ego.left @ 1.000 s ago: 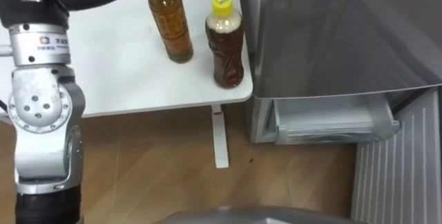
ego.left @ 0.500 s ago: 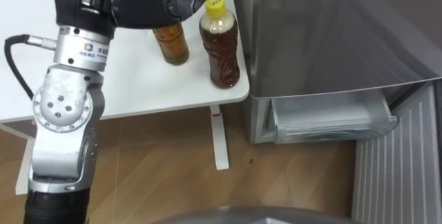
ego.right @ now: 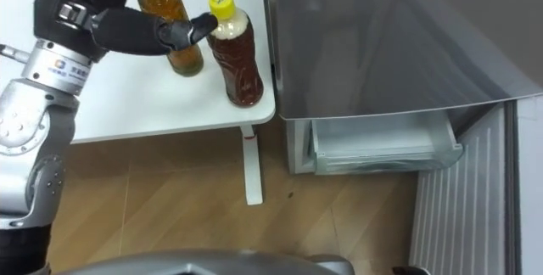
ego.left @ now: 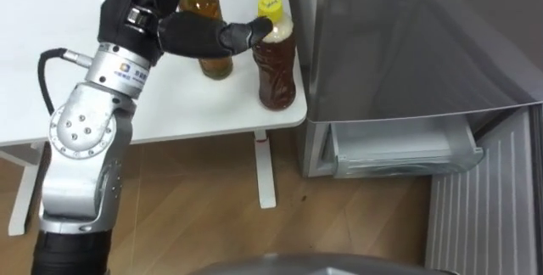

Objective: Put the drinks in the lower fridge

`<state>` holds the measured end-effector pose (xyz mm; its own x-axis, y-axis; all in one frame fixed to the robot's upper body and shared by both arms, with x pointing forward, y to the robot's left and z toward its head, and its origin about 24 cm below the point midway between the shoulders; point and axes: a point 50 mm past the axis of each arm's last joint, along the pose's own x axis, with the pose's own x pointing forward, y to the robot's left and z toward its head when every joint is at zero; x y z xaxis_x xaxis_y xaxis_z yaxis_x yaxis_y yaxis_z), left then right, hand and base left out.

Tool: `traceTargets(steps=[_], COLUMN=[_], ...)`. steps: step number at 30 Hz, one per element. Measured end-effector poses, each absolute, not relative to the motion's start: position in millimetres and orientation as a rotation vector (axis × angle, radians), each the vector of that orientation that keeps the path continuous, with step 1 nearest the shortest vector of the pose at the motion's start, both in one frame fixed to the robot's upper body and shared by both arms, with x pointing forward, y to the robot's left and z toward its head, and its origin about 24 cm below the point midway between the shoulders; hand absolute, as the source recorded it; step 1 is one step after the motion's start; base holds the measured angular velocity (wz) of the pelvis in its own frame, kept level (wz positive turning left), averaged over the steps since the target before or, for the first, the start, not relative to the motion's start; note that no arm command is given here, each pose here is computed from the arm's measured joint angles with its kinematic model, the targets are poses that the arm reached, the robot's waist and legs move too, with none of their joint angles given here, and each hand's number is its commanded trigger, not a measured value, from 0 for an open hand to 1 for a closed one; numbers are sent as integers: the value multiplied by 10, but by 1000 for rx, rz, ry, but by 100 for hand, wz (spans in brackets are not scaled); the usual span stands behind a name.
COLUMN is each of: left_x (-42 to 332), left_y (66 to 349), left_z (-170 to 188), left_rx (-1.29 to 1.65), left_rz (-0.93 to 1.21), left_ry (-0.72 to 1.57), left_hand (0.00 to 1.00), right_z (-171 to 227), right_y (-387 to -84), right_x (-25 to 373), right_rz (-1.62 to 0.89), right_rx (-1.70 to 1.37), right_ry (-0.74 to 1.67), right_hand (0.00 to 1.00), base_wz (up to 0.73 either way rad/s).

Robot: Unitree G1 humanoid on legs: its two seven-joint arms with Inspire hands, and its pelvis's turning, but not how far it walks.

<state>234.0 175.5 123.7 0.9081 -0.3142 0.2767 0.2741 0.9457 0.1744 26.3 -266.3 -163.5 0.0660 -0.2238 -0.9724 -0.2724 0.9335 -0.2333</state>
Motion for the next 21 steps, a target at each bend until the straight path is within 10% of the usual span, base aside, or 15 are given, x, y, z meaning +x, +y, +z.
traceTargets(steps=[21], left_x=[2303], left_y=[1826], left_z=[897], left_rx=[4], left_rz=[-338], left_ry=[-145], left_hand=[0], right_z=[-1640], right_y=[-2660], right_x=[176], right_rz=[65], right_rx=[-402], right_ry=[1567], right_hand=[0], base_wz=[-3])
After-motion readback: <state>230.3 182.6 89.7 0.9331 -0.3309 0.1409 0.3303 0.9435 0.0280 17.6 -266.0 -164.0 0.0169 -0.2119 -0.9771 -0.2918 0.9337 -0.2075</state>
